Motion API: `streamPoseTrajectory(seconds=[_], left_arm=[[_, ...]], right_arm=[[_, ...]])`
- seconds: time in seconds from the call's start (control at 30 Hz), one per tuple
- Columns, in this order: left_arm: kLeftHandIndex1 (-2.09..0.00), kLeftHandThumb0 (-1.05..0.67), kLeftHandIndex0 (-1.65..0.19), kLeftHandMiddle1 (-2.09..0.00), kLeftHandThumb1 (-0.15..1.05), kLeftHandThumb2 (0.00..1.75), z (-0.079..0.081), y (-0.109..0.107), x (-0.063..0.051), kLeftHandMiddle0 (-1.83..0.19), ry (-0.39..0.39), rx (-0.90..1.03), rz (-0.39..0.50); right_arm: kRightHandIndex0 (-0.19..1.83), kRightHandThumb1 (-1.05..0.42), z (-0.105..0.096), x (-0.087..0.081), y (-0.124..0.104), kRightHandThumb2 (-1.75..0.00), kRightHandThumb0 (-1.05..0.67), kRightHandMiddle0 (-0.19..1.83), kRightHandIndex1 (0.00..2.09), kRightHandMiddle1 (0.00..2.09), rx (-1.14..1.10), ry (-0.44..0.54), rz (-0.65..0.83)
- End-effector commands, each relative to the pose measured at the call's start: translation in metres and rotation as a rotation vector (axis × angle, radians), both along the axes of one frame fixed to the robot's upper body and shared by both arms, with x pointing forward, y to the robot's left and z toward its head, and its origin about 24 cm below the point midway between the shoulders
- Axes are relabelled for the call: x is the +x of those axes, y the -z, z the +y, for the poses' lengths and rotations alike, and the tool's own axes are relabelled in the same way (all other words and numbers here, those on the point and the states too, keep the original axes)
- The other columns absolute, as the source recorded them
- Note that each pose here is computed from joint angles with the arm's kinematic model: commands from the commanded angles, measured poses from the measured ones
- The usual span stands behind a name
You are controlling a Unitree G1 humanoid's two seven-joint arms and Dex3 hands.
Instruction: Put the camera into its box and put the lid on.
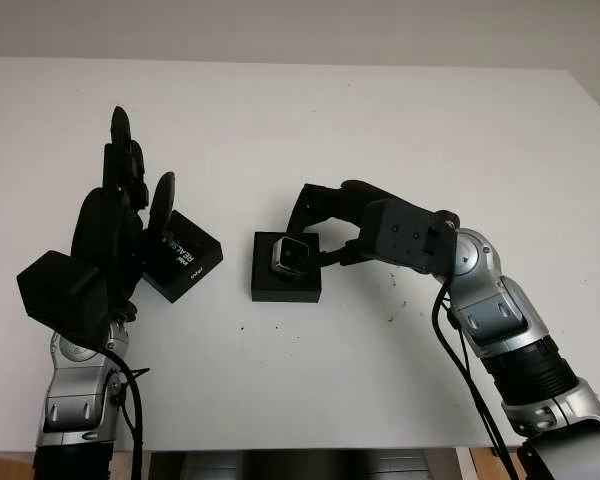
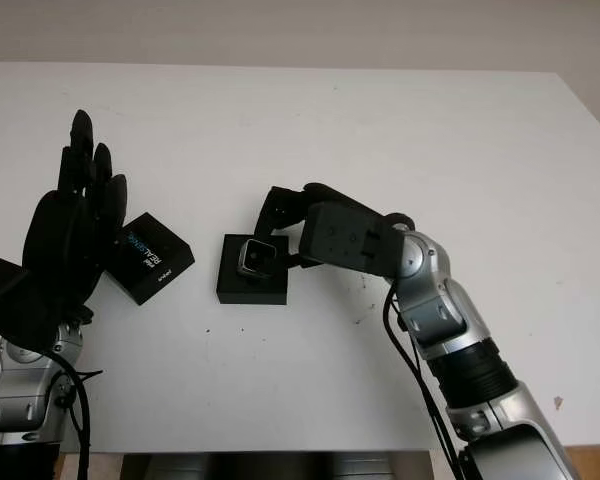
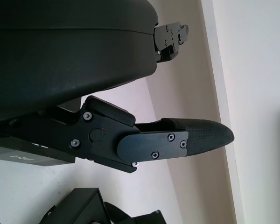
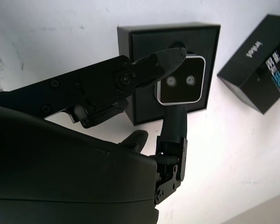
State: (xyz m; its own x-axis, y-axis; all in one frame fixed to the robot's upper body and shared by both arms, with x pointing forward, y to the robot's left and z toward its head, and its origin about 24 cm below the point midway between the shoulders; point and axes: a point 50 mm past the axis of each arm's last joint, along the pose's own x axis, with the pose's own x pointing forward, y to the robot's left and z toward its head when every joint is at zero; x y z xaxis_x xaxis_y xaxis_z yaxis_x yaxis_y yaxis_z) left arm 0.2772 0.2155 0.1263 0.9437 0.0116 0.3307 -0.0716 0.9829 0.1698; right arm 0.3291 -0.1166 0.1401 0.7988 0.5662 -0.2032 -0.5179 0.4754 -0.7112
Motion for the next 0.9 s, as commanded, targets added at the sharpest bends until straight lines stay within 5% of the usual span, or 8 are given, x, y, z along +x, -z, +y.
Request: streamPoseTrajectory(seconds=[0.0,0.87], left_arm=[[-0.02,-0.83,0.19,-0.02,1.05,0.51,-0.001,-0.001,-0.002,0.19,0.000,-0.003,-0.008],[-0.01,-0.83,0.19,-0.02,1.05,0.50,-0.003,0.000,-0.002,0.19,0.006,-0.004,-0.006]], right_arm=[[0.12,-0.94,-0.002,-0.002,0.004,-0.05,-0.53,0.26,0.60,1.40,-0.016,-0.009,0.005],[0.08,-0.96,-0.012,0.004,-0.010,-0.06,-0.55,0.04,0.41,1.18,0.007,0.046,-0.009]])
